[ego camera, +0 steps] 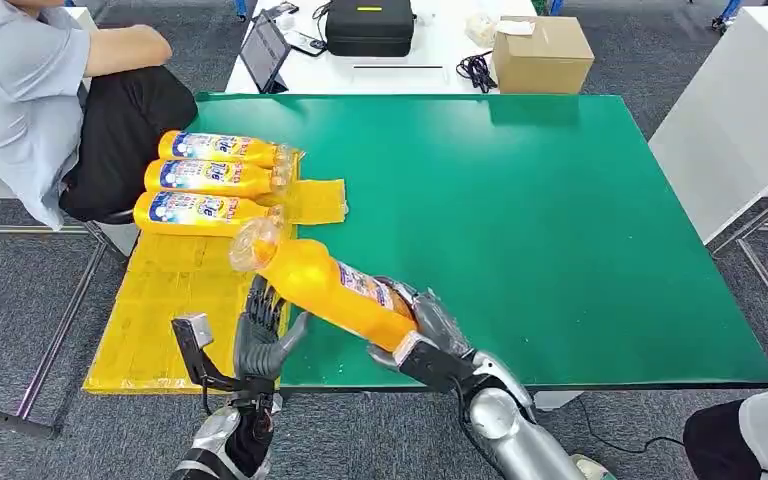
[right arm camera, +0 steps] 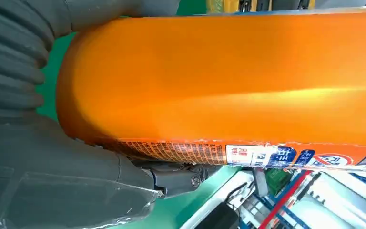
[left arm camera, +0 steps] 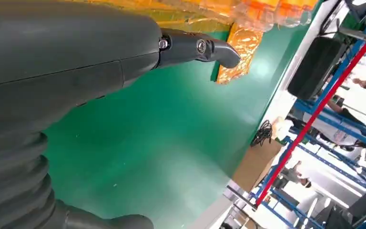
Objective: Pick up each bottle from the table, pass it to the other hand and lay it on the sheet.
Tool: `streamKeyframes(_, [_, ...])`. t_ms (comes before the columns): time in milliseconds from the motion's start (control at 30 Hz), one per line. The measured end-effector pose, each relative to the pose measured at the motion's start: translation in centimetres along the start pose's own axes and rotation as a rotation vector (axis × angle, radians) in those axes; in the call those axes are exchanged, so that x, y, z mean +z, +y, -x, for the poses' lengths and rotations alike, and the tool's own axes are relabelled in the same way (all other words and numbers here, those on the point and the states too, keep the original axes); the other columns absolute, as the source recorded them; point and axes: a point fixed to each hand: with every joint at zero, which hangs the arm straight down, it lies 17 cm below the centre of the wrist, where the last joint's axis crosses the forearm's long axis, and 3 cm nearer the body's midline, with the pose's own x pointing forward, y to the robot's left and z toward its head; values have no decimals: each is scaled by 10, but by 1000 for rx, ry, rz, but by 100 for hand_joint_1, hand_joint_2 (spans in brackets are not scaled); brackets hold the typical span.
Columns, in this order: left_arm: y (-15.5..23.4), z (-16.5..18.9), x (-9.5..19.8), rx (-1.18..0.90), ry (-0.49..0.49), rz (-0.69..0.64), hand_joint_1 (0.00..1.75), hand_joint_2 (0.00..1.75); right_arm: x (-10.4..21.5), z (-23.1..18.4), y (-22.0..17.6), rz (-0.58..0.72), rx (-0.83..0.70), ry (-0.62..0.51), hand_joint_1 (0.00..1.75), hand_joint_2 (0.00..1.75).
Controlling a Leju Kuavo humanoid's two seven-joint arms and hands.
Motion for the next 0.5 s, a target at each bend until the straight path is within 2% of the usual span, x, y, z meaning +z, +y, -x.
streamKeyframes(200, [-1, 1, 4, 11, -2, 14, 0, 175, 2, 3, -14, 38, -5, 7, 175, 175])
streamKeyframes(500, [-18, -1, 22, 85, -11, 117, 0, 175, 6, 8, -30, 76, -24, 13, 175, 175])
